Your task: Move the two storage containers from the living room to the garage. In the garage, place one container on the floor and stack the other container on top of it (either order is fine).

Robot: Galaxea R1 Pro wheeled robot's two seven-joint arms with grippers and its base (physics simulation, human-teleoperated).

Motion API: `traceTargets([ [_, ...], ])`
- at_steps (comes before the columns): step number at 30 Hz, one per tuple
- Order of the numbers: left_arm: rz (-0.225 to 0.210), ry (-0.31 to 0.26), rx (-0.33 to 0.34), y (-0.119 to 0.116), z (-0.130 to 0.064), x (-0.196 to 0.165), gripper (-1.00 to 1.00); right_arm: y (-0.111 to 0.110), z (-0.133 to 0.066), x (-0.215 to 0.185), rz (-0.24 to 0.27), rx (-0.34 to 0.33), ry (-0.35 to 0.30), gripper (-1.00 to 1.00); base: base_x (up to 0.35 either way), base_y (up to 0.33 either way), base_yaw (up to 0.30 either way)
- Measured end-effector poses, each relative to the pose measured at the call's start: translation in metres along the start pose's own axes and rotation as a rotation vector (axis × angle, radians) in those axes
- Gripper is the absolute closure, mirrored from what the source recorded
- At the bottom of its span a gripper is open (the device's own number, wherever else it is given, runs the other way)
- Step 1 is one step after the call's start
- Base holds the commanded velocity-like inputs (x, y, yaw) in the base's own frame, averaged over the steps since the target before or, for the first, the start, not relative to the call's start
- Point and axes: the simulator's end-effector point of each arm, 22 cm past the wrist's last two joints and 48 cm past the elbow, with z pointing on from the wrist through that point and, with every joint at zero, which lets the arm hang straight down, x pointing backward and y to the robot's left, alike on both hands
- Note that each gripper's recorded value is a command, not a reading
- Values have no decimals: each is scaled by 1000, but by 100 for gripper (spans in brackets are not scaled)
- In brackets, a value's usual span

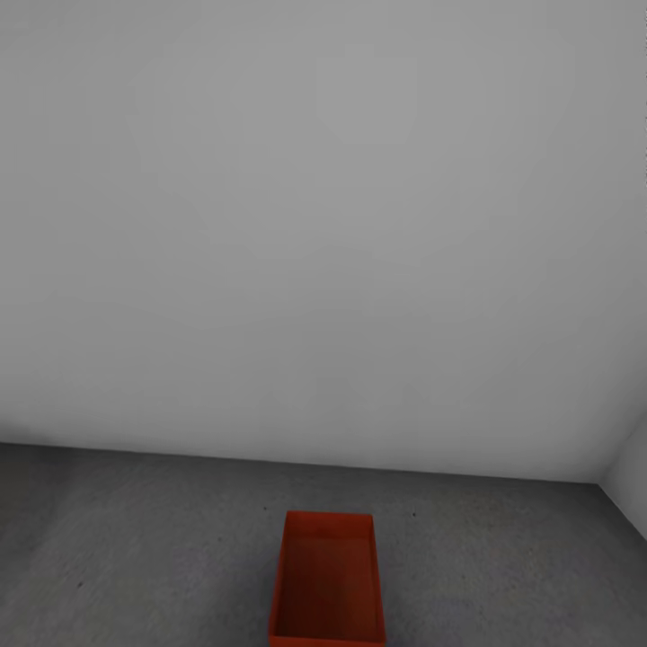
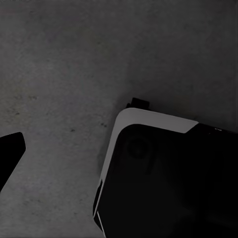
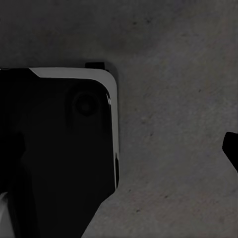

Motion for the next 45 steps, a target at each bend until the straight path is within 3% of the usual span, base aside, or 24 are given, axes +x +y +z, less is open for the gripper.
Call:
traceTargets([
  [29, -9, -33, 7, -2, -3, -12, -100, -8, -2, -12, 7, 19, -26, -100, 0, 0, 0],
  [38, -9, -33, 7, -2, -4, -12, -100, -4, -2, -11, 5, 15, -25, -100, 0, 0, 0],
  [45, -8, -32, 9, -3, -4, -12, -100, 12, -2, -10, 10, -5, -18, -100, 0, 0, 0],
])
